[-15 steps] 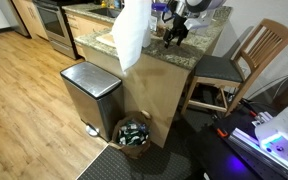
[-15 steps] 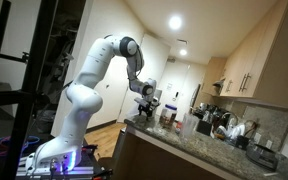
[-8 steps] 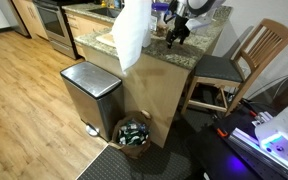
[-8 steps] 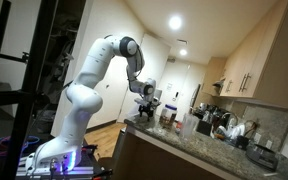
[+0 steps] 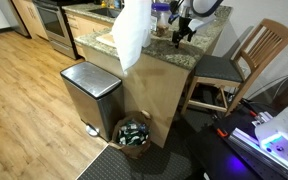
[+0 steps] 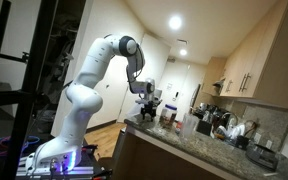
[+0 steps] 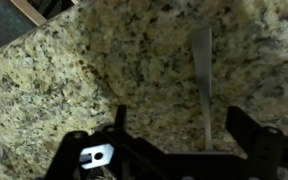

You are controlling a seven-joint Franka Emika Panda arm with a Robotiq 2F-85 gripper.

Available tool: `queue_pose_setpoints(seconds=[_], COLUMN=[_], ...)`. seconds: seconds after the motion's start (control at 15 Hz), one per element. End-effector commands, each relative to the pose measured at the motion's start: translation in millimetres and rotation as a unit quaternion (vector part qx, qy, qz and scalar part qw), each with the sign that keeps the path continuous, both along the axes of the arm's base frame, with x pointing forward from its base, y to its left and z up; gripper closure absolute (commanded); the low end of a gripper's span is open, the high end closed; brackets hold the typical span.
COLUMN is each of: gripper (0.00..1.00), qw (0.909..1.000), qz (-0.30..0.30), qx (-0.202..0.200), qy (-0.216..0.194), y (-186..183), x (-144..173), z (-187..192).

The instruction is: Pick the silver spoon on the counter and put it in the cup

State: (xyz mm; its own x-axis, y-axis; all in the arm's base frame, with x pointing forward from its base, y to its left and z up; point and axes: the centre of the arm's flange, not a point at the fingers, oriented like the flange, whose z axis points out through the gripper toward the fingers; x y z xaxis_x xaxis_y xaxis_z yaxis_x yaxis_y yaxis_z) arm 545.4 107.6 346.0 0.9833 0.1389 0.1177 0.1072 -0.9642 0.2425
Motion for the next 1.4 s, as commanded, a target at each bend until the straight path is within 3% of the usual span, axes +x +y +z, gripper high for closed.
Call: queue_pose_setpoints(seconds=[0.0,0.07,0.13,0.27,0.6,0.93,1.13,1.2,1.33], gripper=[0.0,0.0,0.0,0.0,0.0,0.0,0.0,0.0,0.0], qw=[1.0,0.9998,0.9987,0.9967,0.9961,0.996,0.9945,0.9959,0.9956], qz=[0.0,0.002,-0.002,-0.012,-0.022,-0.046,-0.06,-0.053,-0.056], qx=[0.0,-0.01,-0.014,-0.023,0.001,0.049,0.061,0.043,0.046], qy=[0.0,0.015,0.048,0.077,0.086,0.058,0.06,0.06,0.061], y=[0,3,2,-1,5,10,11,5,5], x=[0,-14,1,11,30,39,42,30,31], z=[0,19,3,-20,-37,-30,-37,-10,-10])
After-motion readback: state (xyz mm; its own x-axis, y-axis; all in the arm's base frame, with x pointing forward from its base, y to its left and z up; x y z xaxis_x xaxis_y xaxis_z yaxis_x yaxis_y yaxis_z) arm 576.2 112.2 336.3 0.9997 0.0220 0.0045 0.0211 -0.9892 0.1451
